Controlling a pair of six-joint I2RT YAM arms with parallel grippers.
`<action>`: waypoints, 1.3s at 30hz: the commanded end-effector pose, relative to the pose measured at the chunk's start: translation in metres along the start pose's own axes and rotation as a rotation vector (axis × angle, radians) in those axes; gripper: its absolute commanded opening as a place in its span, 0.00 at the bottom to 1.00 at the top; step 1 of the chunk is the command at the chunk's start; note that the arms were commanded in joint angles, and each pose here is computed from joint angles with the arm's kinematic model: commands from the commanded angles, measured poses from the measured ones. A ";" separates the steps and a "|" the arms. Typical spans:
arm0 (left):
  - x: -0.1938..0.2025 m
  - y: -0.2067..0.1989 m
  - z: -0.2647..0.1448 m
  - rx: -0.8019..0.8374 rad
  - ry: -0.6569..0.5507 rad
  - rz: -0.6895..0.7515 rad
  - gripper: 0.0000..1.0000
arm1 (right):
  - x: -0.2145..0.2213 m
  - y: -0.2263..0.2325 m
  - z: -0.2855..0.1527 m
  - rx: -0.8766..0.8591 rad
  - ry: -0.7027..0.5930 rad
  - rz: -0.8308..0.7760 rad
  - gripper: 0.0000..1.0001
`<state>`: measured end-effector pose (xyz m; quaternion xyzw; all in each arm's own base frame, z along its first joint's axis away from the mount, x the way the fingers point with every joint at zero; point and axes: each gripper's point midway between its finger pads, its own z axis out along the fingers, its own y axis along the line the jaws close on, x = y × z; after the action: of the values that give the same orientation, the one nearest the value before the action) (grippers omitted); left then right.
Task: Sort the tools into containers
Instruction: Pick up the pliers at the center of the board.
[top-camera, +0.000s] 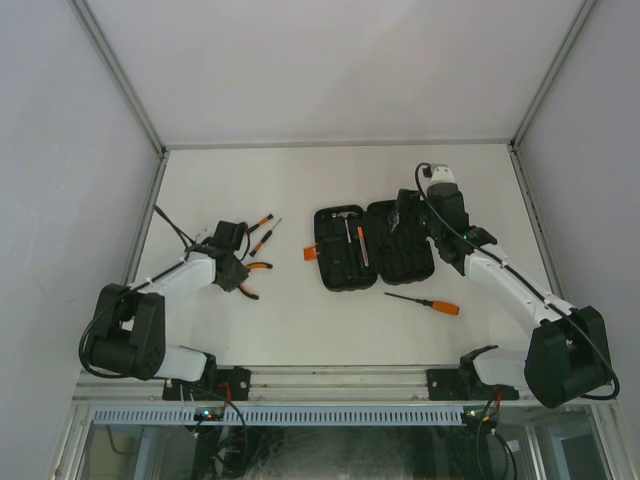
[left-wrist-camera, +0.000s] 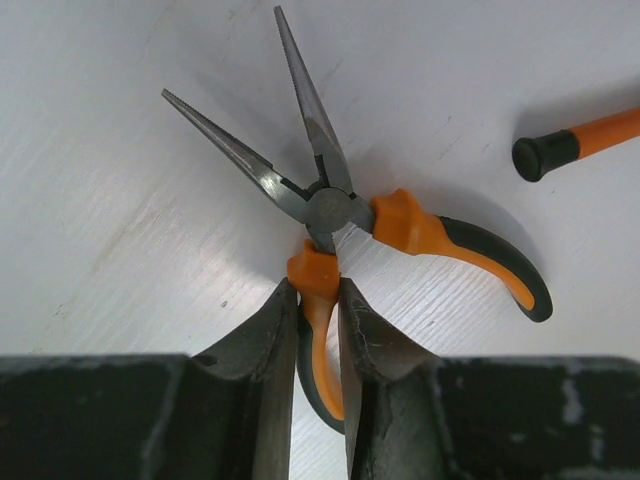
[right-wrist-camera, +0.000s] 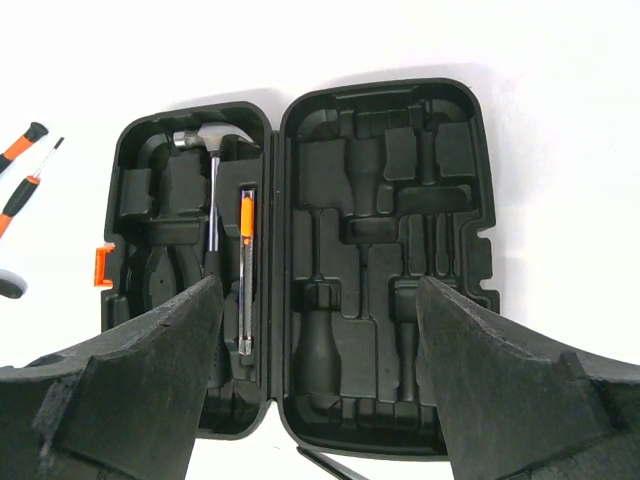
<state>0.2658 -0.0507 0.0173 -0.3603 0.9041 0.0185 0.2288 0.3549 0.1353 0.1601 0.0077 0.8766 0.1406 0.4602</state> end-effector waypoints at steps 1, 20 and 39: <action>-0.010 0.001 -0.012 0.046 -0.049 0.012 0.18 | -0.026 0.008 -0.010 -0.024 -0.063 0.020 0.77; -0.032 -0.020 -0.058 0.236 -0.130 0.167 0.00 | -0.029 0.013 -0.012 -0.109 -0.030 0.125 0.71; 0.005 -0.088 -0.101 0.517 -0.152 0.442 0.00 | 0.010 0.091 -0.016 -0.399 0.102 0.011 0.59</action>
<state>0.2549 -0.1115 0.0755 -0.1241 0.9388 -0.0881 0.3089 0.3222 0.1935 0.1542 -0.0390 0.8811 0.2841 0.3761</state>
